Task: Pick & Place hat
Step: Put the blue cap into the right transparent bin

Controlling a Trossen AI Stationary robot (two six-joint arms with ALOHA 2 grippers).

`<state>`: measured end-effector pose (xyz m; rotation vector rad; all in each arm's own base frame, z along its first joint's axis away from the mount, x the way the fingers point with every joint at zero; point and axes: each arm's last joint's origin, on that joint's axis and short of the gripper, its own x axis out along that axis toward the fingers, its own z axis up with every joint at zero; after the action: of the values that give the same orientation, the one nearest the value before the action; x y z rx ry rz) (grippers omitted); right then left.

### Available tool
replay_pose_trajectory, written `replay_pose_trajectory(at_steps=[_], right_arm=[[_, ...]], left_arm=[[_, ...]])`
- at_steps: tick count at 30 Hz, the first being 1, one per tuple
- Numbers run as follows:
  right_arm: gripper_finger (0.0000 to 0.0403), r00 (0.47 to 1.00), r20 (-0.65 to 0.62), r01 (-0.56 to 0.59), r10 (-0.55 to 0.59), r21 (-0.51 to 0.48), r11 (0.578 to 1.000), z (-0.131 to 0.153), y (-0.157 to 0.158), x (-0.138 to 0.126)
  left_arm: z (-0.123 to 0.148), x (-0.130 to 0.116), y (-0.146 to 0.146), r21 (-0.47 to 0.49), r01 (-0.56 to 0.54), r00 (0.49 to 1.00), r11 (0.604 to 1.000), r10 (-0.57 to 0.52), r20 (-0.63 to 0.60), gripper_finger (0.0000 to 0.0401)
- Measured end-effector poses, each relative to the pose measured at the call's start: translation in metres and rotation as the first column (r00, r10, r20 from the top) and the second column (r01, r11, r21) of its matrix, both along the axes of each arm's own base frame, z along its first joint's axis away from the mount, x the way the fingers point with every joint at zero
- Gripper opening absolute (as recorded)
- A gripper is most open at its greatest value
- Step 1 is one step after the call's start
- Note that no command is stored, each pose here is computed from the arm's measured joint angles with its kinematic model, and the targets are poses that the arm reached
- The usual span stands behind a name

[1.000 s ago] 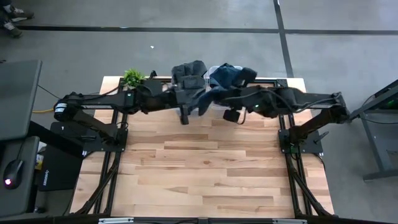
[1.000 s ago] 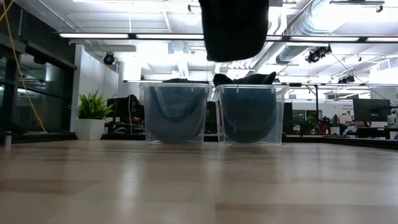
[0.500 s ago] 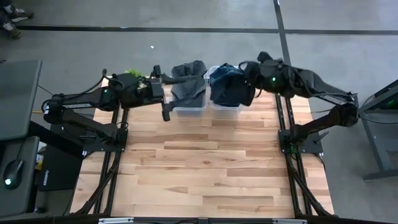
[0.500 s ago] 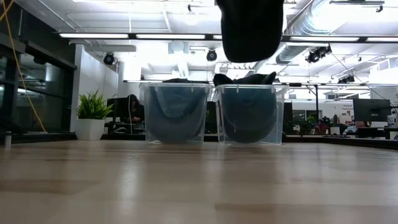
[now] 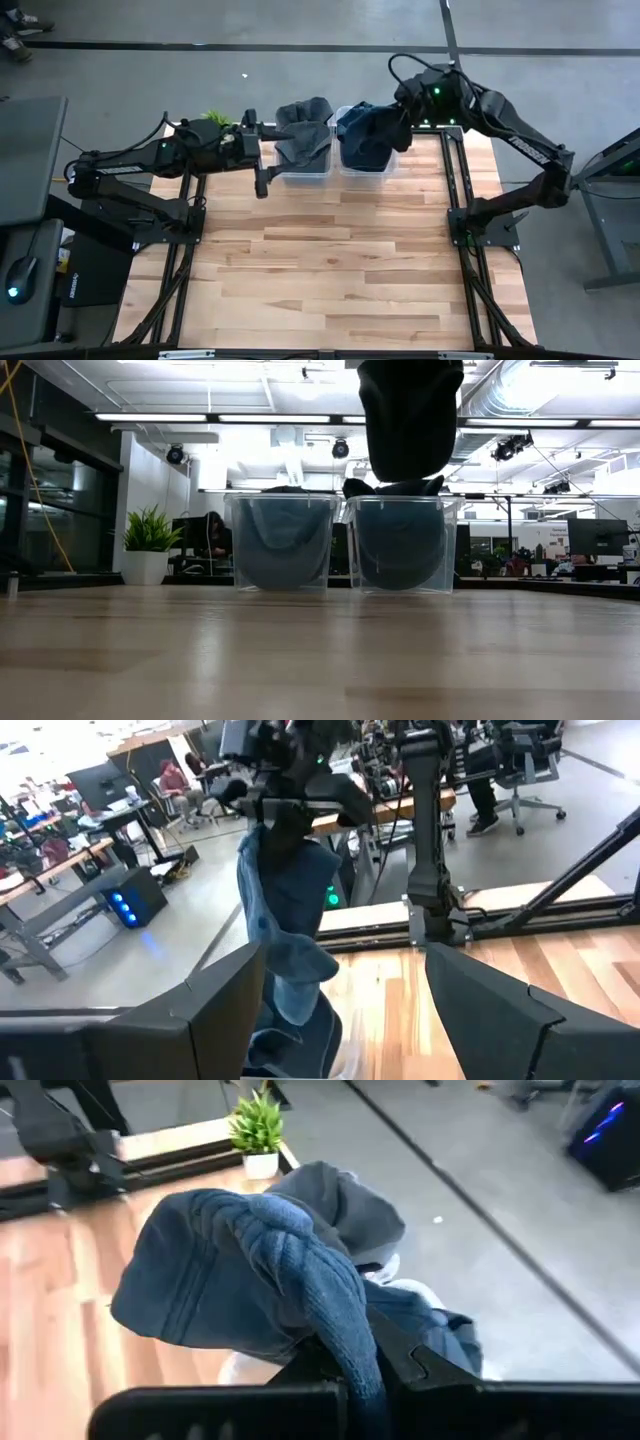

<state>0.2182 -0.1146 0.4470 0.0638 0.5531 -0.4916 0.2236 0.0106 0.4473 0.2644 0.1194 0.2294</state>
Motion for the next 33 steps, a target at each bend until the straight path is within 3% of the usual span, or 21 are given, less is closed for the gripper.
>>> replay_pose_trajectory(at_steps=[12, 33], right_arm=[[0.0, 0.997, 0.007, -0.082, 0.082, 0.185, 0.979, -0.016, -0.016, 0.012], [0.0, 0.995, -0.084, -0.039, 0.062, 0.254, 0.966, -0.043, -0.03, 0.04]], left_arm=[[-0.002, -0.001, 0.0, -0.029, -0.004, 1.0, 1.0, 0.003, -0.019, 0.0273], [-0.005, -0.001, 0.0, -0.054, -0.008, 0.999, 0.998, 0.006, -0.038, 0.0273]])
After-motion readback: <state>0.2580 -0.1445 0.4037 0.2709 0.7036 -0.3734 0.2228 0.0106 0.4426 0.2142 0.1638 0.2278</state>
